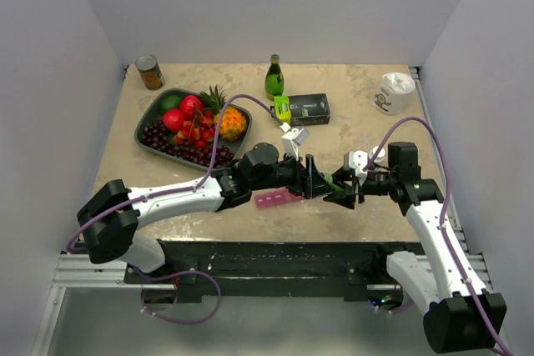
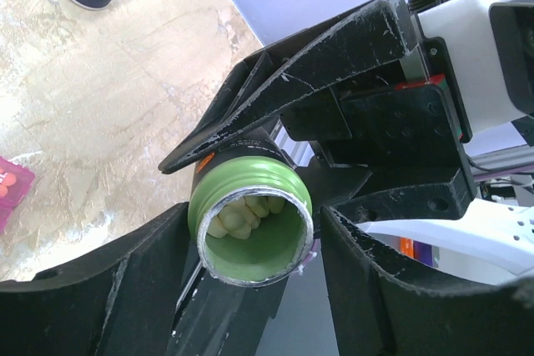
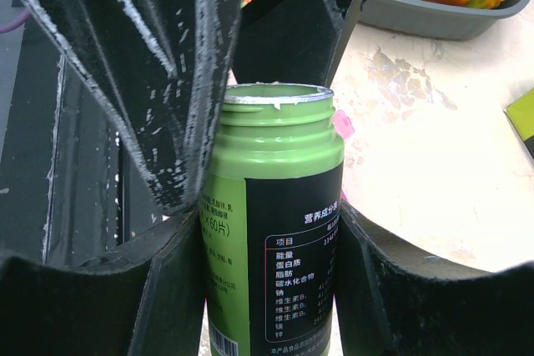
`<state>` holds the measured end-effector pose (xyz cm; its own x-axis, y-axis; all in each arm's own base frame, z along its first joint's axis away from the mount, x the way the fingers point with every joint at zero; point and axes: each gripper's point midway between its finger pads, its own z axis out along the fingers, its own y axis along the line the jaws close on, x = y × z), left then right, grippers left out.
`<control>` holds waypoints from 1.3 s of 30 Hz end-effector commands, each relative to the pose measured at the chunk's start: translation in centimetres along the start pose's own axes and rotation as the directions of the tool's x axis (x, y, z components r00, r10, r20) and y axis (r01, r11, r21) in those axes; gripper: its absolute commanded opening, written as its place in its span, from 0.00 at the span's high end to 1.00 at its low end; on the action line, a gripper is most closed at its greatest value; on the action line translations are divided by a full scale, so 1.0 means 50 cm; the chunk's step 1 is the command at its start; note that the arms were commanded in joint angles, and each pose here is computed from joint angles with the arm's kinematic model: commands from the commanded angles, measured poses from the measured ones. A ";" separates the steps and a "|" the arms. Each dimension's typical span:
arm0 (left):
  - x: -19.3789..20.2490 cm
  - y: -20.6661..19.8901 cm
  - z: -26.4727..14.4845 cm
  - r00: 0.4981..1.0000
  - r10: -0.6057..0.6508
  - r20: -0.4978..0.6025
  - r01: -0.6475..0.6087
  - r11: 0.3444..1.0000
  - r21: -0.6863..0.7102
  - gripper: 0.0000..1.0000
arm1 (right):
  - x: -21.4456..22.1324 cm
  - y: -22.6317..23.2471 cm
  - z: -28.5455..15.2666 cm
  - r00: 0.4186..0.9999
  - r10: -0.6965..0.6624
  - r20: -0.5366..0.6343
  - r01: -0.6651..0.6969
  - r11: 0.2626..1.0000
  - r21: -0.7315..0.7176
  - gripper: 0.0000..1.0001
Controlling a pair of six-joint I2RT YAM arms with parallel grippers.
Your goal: Sort the pills into containers
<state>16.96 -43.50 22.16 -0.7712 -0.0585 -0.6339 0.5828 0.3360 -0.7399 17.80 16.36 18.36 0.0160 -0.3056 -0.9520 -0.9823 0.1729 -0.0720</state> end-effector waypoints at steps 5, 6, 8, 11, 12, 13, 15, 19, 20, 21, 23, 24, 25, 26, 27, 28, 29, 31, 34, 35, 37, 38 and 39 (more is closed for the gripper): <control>-0.027 -0.005 0.003 0.998 -0.019 0.061 0.019 1.000 0.009 0.42 | -0.014 -0.001 0.000 0.999 -0.025 0.030 0.025 1.000 -0.005 1.00; -0.026 -0.005 0.002 0.998 -0.019 0.057 0.019 1.000 0.010 0.48 | -0.014 -0.001 0.000 0.999 -0.025 0.029 0.025 1.000 -0.005 1.00; -0.022 -0.006 0.001 0.999 -0.018 0.047 0.018 1.000 0.018 0.54 | -0.015 -0.001 0.000 0.999 -0.023 0.030 0.024 1.000 -0.004 0.99; -0.021 -0.003 -0.007 0.998 -0.039 0.046 0.037 0.999 0.038 0.70 | -0.016 -0.002 0.001 0.999 -0.017 0.035 0.017 1.000 -0.006 0.94; -0.012 0.006 -0.011 0.998 -0.051 0.038 0.049 0.998 0.036 0.76 | -0.017 -0.002 0.001 0.999 -0.015 0.037 0.015 1.000 -0.006 0.92; -0.021 0.005 -0.016 0.996 -0.069 0.050 0.066 0.996 0.054 0.78 | -0.018 -0.002 0.001 0.999 -0.015 0.039 0.015 1.000 -0.006 0.91; -0.015 0.014 -0.027 0.995 -0.088 0.051 0.084 0.995 0.060 0.86 | -0.021 0.000 0.002 0.999 -0.008 0.046 0.009 1.000 -0.012 0.84; -0.021 0.018 -0.042 0.990 -0.121 0.070 0.115 0.990 0.086 0.90 | -0.022 0.003 0.003 0.999 -0.002 0.054 0.004 1.000 -0.021 0.79; -0.017 0.020 -0.043 0.990 -0.123 0.067 0.118 0.989 0.085 0.90 | -0.025 0.003 0.003 0.998 -0.007 0.058 0.008 1.000 -0.022 0.78; -0.018 0.020 -0.045 0.990 -0.126 0.068 0.120 0.989 0.086 0.91 | -0.024 0.004 0.003 0.998 -0.004 0.059 0.005 1.000 -0.023 0.78; -0.016 0.019 -0.045 0.990 -0.126 0.065 0.120 0.989 0.088 0.91 | -0.024 0.005 0.003 0.998 -0.002 0.061 0.004 1.000 -0.027 0.78; -0.016 0.019 -0.046 0.990 -0.125 0.065 0.119 0.989 0.090 0.91 | -0.024 0.005 0.003 0.998 -0.002 0.061 0.004 1.000 -0.027 0.78; -0.018 0.017 -0.046 0.990 -0.124 0.068 0.118 0.989 0.093 0.91 | -0.024 0.006 0.004 0.998 -0.001 0.061 0.003 1.000 -0.029 0.80; -0.019 0.015 -0.046 0.990 -0.124 0.067 0.117 0.989 0.095 0.90 | -0.024 0.005 0.004 0.998 -0.001 0.061 0.003 1.000 -0.028 0.82; -0.020 0.014 -0.046 0.990 -0.122 0.068 0.115 0.989 0.096 0.89 | -0.024 0.005 0.004 0.998 -0.001 0.061 0.003 1.000 -0.028 0.87; -0.021 0.016 -0.046 0.990 -0.122 0.070 0.116 0.989 0.093 0.87 | -0.025 0.005 0.003 0.998 -0.002 0.061 0.004 1.000 -0.027 0.90; -0.023 0.014 -0.048 0.990 -0.118 0.073 0.111 0.989 0.097 0.78 | -0.026 0.005 0.004 0.998 -0.003 0.062 0.004 1.000 -0.028 0.92; -0.035 0.008 -0.057 0.991 -0.105 0.087 0.096 0.990 0.108 0.63 | -0.026 0.004 0.003 0.998 -0.002 0.061 0.004 1.000 -0.027 0.97; -0.057 -0.004 -0.079 0.990 -0.068 0.123 0.053 0.991 0.119 0.37 | -0.025 0.003 0.004 0.998 0.002 0.060 0.000 1.000 -0.029 1.00; -0.063 -0.007 -0.085 0.989 -0.055 0.134 0.039 0.992 0.119 0.29 | -0.026 0.003 0.005 0.998 0.002 0.061 0.000 1.000 -0.031 1.00; -0.080 -0.008 -0.103 0.987 -0.011 0.161 -0.006 0.995 0.103 0.24 | -0.024 0.001 0.005 0.998 0.004 0.060 -0.002 0.999 -0.033 1.00; -0.086 -0.006 -0.110 0.985 0.004 0.172 -0.021 0.995 0.093 0.20 | -0.023 0.002 0.006 0.998 0.005 0.059 -0.003 0.999 -0.034 1.00; -0.087 0.008 -0.116 0.985 0.032 0.169 -0.043 0.997 0.062 0.18 | -0.023 0.001 0.007 0.998 0.006 0.057 -0.004 0.999 -0.035 1.00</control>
<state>17.80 -39.60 23.60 -0.7915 -0.1633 -0.5889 0.5437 0.2518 -0.8006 17.45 16.88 18.68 -0.0172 -0.2606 -0.9653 -0.9880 0.1527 -0.0236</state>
